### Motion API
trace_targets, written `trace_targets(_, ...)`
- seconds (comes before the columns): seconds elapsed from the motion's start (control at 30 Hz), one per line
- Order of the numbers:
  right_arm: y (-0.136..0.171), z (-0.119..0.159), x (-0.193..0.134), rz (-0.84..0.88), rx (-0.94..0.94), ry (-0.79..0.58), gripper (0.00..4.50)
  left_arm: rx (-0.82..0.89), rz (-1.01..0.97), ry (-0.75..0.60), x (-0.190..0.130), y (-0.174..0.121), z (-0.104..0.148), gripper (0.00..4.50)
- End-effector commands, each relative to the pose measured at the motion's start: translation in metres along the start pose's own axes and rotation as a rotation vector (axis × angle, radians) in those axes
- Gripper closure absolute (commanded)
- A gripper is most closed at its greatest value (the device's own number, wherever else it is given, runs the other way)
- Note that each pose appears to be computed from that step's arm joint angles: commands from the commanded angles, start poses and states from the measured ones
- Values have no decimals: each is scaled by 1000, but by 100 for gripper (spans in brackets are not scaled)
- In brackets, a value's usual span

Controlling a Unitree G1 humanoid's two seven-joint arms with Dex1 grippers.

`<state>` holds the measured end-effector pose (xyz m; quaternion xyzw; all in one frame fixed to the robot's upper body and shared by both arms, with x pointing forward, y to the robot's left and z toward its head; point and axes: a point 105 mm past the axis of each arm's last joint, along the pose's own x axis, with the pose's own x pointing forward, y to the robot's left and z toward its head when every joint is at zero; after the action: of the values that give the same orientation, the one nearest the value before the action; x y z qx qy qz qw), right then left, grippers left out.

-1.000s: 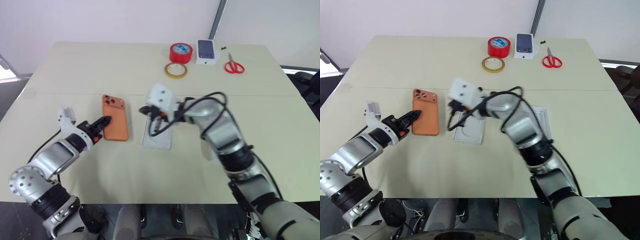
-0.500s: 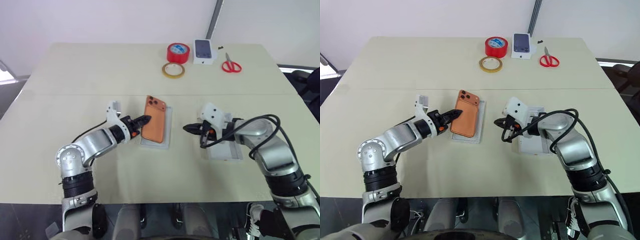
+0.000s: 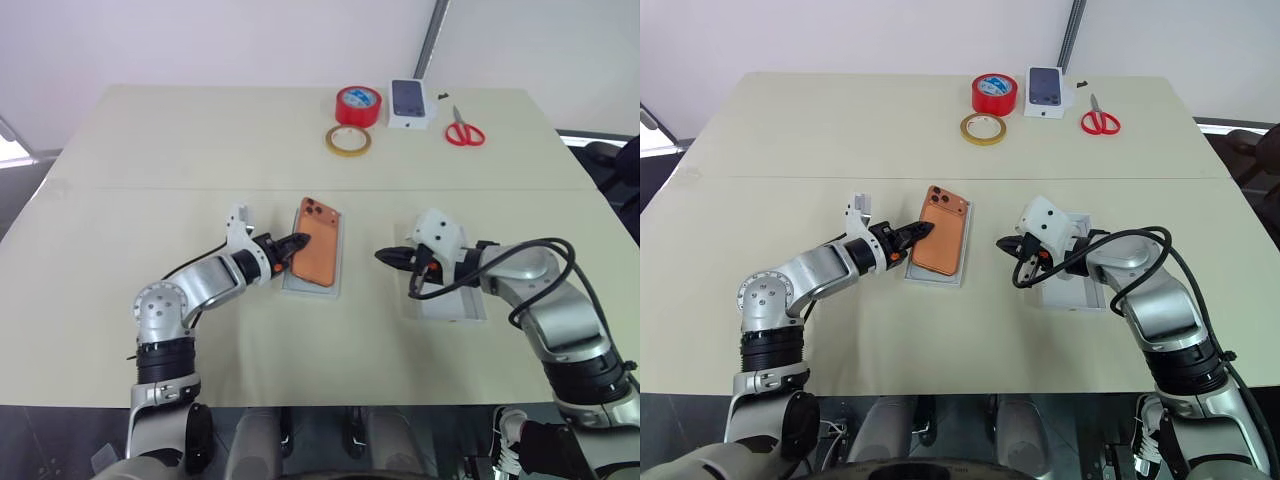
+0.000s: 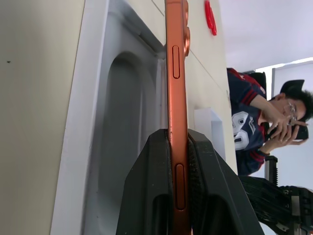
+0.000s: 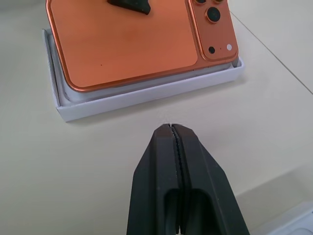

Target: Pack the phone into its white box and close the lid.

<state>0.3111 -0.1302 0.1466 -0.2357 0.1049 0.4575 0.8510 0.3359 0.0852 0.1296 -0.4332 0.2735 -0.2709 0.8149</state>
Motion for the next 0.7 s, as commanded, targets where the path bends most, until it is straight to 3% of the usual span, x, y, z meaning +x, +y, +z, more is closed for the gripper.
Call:
trace_targets(0.03,-5,13,-5,-24,-50,-34,450,26,-60,-13,1,-16,3,319)
trace_targets(0.2,-7,12,-4,-30,-53,-31,450,56,-65,-11,-2,-20,4,62)
trace_targets(0.43,-10,8,-7,-40,-51,-23,450,210,-69,2,-20,-30,8,62)
trace_targets(0.7,-13,8,-5,-50,-49,-21,450,403,-24,-34,-50,-34,29,62)
